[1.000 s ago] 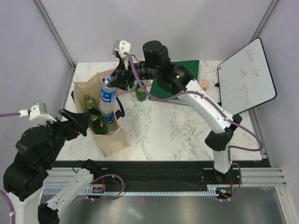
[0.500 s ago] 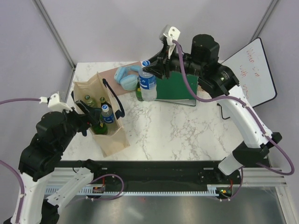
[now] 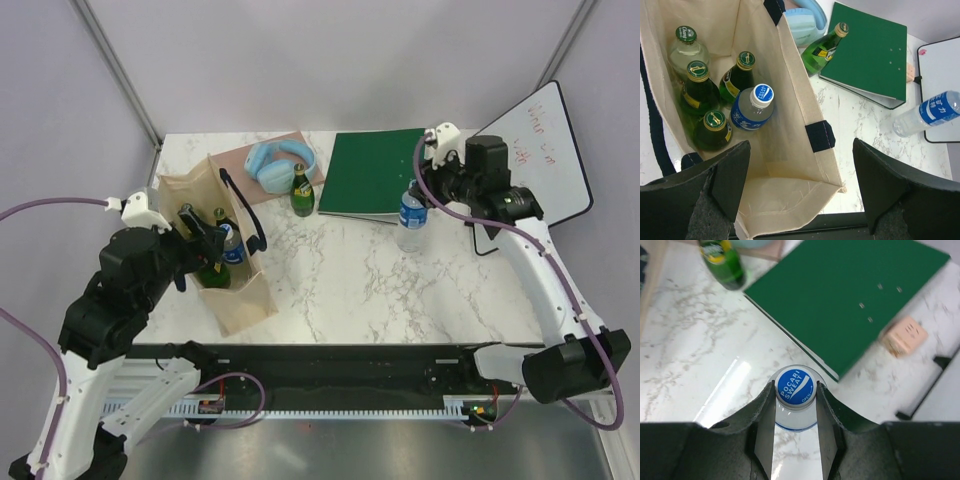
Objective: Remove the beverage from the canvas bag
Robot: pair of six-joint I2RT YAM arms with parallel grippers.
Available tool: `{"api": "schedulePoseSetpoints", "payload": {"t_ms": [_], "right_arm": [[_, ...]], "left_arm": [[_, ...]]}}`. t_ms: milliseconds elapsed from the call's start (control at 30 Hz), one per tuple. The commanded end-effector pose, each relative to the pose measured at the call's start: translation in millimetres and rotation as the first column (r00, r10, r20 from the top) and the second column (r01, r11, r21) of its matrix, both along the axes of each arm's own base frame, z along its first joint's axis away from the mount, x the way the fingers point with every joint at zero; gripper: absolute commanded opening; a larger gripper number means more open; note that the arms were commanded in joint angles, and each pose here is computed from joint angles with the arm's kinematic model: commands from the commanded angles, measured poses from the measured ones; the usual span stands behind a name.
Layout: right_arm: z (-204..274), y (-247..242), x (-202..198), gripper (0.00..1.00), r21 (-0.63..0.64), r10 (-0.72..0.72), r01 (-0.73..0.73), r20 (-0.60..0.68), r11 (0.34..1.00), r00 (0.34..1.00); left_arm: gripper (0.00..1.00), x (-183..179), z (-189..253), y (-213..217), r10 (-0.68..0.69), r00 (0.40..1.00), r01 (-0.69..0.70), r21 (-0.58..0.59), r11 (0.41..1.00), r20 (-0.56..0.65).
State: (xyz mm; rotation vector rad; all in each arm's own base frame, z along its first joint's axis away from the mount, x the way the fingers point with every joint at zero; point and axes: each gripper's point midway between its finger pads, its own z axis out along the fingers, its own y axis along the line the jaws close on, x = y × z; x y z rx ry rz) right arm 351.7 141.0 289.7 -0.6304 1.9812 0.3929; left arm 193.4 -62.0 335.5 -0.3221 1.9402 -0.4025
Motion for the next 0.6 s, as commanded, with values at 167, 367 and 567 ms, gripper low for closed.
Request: {"api": "schedulePoseSetpoints", "payload": {"t_ms": [167,367,567], "right_arm": [[53,-88,22,0.00,0.083,-0.258,0.245,0.259,0.966,0.931],[45,-120,45,0.00,0.079,-0.324,0.315,0.277,0.946,0.904],[35,-126,81,0.00,0.116,-0.352,0.332,0.291,0.936,0.890]], "left_arm": [[0.90,10,-3,-6,-0.032,0.999,0.031,0.023,0.999,0.024],[0.90,6,-5,-4,-0.022,0.999,0.022,0.017,1.000,0.030],[0.90,7,-9,-4,-0.021,1.000,0.021,0.016,1.000,0.018]]}}
